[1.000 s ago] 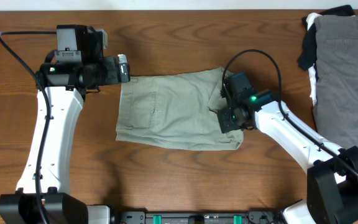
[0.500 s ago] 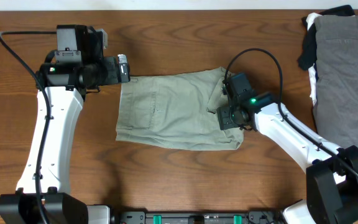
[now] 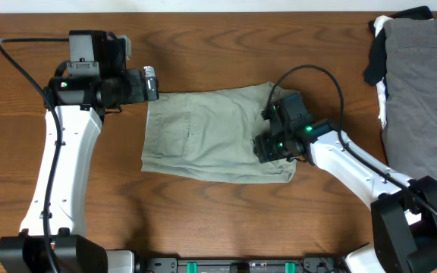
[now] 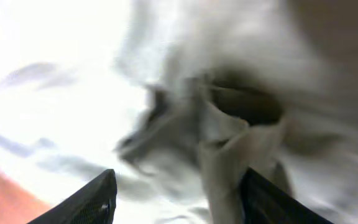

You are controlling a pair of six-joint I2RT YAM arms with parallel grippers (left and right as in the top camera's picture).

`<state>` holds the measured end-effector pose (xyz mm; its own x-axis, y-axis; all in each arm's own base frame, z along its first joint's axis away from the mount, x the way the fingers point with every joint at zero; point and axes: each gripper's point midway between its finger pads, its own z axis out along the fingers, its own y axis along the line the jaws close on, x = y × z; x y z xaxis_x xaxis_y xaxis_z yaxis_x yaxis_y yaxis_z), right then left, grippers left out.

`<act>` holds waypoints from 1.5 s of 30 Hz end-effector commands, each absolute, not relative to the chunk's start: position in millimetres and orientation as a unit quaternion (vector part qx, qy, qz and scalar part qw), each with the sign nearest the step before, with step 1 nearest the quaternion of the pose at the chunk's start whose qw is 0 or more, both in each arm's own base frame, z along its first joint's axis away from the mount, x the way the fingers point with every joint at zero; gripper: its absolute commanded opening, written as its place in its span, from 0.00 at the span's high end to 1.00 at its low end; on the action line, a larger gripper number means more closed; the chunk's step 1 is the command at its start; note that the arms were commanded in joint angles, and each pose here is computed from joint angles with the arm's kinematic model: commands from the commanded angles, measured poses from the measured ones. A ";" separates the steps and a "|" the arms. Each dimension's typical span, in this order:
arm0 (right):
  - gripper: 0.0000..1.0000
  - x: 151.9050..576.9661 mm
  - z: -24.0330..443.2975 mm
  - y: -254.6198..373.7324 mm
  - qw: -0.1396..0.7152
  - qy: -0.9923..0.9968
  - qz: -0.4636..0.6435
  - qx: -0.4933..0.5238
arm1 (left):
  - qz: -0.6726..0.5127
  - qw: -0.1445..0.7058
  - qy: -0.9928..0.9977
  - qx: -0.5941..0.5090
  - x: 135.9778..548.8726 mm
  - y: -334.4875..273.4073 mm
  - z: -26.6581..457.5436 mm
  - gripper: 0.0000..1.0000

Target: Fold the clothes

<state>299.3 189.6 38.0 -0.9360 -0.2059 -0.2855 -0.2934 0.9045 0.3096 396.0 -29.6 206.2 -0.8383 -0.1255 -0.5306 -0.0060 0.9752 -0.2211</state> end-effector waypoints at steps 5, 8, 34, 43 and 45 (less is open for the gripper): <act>0.34 273.1 42.3 205.3 0.082 0.950 0.237 -0.184 | -0.113 0.289 0.950 -0.040 398.3 -29.9 213.2 0.02; 0.34 271.5 39.8 201.9 0.078 0.953 0.228 -0.185 | -0.113 0.289 0.950 -0.040 398.3 -29.9 213.2 0.02; 0.33 294.0 34.8 200.0 0.151 0.957 0.121 -0.217 | -0.113 0.289 0.950 -0.040 398.3 -29.9 213.2 0.02; 0.43 298.4 23.8 195.6 0.148 0.961 0.103 -0.209 | -0.113 0.289 0.950 -0.040 398.3 -29.9 213.2 0.02; 0.43 298.6 20.9 195.8 0.146 0.962 0.103 -0.207 | -0.113 0.289 0.950 -0.040 398.3 -29.9 213.2 0.02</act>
